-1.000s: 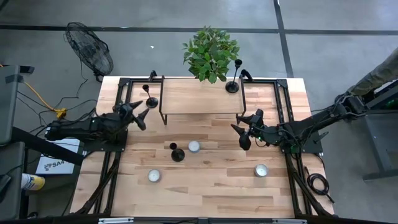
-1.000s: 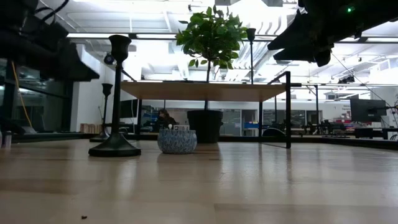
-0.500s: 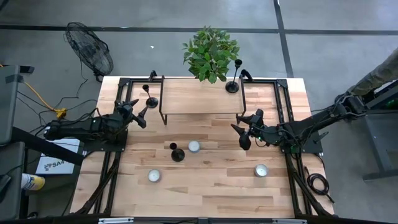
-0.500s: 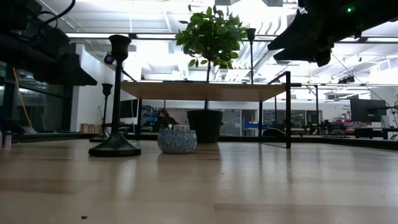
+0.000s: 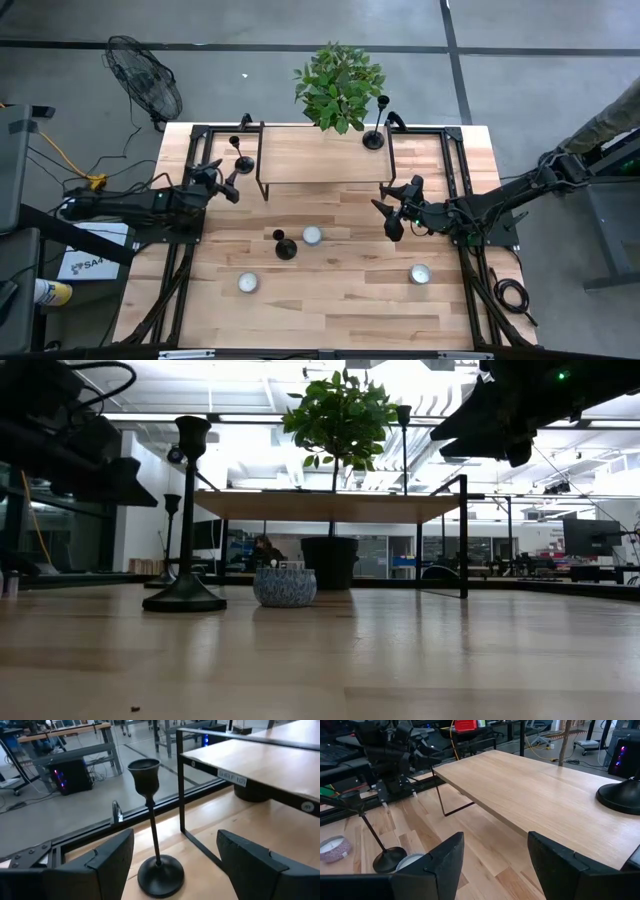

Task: Pick & Place candle stick holders
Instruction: Put the left black candle holder on the shelf

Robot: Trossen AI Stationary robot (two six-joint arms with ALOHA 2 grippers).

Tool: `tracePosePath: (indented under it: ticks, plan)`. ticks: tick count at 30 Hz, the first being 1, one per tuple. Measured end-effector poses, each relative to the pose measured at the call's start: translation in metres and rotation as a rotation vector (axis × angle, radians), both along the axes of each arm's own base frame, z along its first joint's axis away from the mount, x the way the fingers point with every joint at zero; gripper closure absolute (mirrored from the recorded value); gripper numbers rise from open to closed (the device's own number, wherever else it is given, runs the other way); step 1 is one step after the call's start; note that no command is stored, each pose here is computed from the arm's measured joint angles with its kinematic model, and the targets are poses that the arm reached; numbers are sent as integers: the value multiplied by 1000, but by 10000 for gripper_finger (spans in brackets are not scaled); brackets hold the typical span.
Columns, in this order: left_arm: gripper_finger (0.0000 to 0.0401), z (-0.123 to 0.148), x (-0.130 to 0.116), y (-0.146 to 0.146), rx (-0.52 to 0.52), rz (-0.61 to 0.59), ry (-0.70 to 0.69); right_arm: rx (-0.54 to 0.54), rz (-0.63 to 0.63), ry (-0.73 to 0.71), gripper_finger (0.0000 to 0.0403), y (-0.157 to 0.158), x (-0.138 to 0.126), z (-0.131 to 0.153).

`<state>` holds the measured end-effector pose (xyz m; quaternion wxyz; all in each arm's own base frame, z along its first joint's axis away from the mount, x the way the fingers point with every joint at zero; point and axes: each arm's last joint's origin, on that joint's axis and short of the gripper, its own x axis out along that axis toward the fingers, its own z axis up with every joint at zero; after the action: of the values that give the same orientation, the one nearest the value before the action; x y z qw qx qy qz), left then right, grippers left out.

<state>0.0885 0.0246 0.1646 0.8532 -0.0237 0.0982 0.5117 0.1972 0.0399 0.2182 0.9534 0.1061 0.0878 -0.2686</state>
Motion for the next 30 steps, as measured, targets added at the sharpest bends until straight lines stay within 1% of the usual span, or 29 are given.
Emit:
tracePosePath:
  ticks: [5,12,15,18,22,27,30]
  plan:
    - [122,-3,4,0,-12,33,7,-3,-4,1,190,0,0,0]
    - [122,-8,8,0,-18,34,52,-5,-4,6,190,0,0,0]
    - [122,-6,13,0,4,-9,72,-6,-4,8,190,0,0,-1]
    - [122,-9,17,0,54,-48,127,-6,-5,8,190,0,0,-1]
    - [122,-11,17,0,88,-22,167,-3,4,9,190,0,0,-1]
    - [122,-16,15,0,97,-1,171,-5,5,15,190,0,0,-1]
    - [122,-19,14,1,107,35,152,-4,5,16,190,0,0,-1]
